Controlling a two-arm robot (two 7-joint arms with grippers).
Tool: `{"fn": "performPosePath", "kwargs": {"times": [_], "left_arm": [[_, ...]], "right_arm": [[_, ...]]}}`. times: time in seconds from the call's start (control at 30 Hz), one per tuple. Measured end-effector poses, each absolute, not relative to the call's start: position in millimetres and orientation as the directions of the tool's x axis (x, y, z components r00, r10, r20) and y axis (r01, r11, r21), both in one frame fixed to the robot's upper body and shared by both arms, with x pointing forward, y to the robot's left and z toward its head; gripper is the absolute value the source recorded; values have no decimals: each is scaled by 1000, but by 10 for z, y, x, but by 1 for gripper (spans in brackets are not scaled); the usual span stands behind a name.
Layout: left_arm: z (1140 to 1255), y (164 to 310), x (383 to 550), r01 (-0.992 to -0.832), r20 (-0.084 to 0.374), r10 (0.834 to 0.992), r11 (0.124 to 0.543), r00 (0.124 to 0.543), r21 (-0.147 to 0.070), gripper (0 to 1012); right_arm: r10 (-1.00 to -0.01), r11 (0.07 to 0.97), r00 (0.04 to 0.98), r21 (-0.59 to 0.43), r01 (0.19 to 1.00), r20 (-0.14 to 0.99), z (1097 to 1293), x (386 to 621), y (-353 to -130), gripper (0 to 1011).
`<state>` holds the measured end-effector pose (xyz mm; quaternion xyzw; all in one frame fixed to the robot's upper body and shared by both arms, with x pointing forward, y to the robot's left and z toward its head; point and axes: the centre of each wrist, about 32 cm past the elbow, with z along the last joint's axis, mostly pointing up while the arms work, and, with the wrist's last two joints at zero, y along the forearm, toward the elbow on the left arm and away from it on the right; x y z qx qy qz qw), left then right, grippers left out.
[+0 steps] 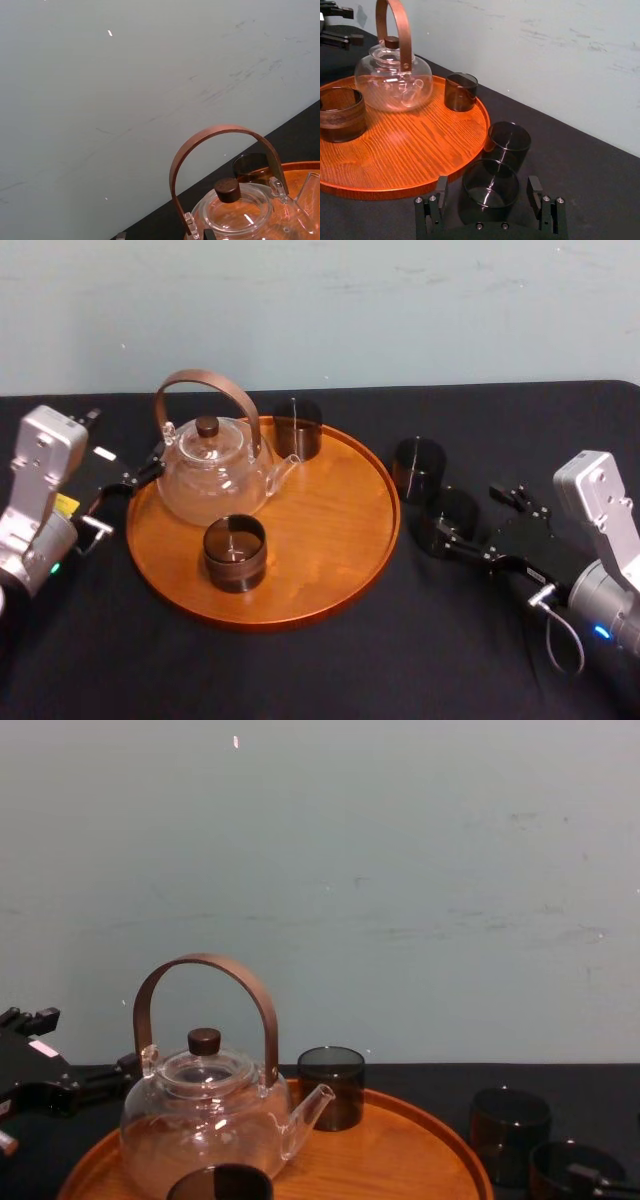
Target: Pick up the glass from the table and place it on the tray.
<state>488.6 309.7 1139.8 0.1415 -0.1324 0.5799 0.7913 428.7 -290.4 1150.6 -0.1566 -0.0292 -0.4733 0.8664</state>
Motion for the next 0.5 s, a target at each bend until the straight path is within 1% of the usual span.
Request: {"fn": "performPosePath", "kwargs": {"times": [0.23, 0.5], "left_arm": [[11398, 3097, 4886, -955, 374, 880, 287, 292, 70, 1002], [11398, 3097, 4886, -955, 374, 880, 287, 292, 70, 1001]], "right_arm": [[-814, 498, 548, -255, 829, 192, 11465, 4298, -2912, 1002], [-815, 498, 553, -278, 822, 176, 11369, 4337, -2905, 1003]]}}
